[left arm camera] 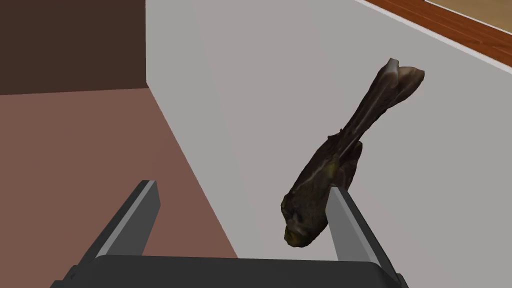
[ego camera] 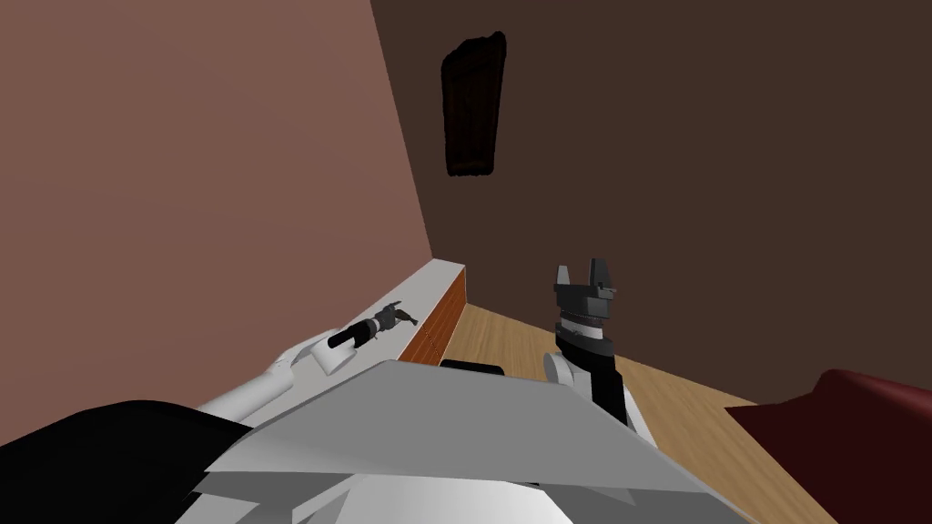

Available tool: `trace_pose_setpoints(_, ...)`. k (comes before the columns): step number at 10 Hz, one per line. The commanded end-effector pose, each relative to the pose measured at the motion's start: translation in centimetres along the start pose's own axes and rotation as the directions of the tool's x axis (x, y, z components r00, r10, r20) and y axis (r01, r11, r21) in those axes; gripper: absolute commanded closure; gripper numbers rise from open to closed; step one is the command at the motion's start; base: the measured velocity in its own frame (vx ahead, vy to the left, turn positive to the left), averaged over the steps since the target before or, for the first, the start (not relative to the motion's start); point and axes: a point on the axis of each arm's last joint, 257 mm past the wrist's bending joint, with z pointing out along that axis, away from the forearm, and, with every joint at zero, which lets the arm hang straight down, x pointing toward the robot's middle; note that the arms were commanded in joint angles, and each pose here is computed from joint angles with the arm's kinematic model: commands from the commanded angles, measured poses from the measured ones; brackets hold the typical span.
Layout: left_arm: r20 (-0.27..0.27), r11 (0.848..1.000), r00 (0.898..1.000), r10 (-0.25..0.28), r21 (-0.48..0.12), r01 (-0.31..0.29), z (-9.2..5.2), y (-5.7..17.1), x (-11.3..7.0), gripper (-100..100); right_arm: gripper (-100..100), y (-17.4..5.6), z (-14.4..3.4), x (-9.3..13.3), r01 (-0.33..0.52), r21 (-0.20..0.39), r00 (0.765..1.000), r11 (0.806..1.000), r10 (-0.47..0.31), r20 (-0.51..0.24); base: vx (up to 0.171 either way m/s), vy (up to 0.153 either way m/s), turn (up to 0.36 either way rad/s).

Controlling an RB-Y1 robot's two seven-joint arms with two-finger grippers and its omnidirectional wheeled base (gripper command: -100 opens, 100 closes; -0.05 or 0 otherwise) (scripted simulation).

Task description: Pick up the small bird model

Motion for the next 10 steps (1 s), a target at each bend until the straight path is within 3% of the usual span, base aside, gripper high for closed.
trace_pose_setpoints(1, 0.021, 0.999, 1.0, 0.002, -0.036, -0.001, -0.8, 1.5, -1.1, -100, 0, 0.0, 0.0, 0.0, 0.0, 0.0, 1.0, 1.0, 0.0, 0.0, 0.013, 0.046, -0.111)
trace_pose_setpoints(6, 0.137, 0.97, 0.99, 0.027, -0.243, 0.007, -3.1, 8.5, -5.7, -100, 0, 0.0, 0.0, 0.0, 0.0, 0.0, 1.0, 1.0, 0.0, 0.0, 0.021, 0.042, -0.247)
trace_pose_setpoints(10, 0.187, 0.932, 0.982, 0.021, -0.36, 0.049, -5.3, 14.0, -7.0, -100, 0, 0.0, 0.0, 0.0, 0.0, 0.0, 1.0, 1.0, 0.0, 0.0, 0.05, 0.028, -0.182)
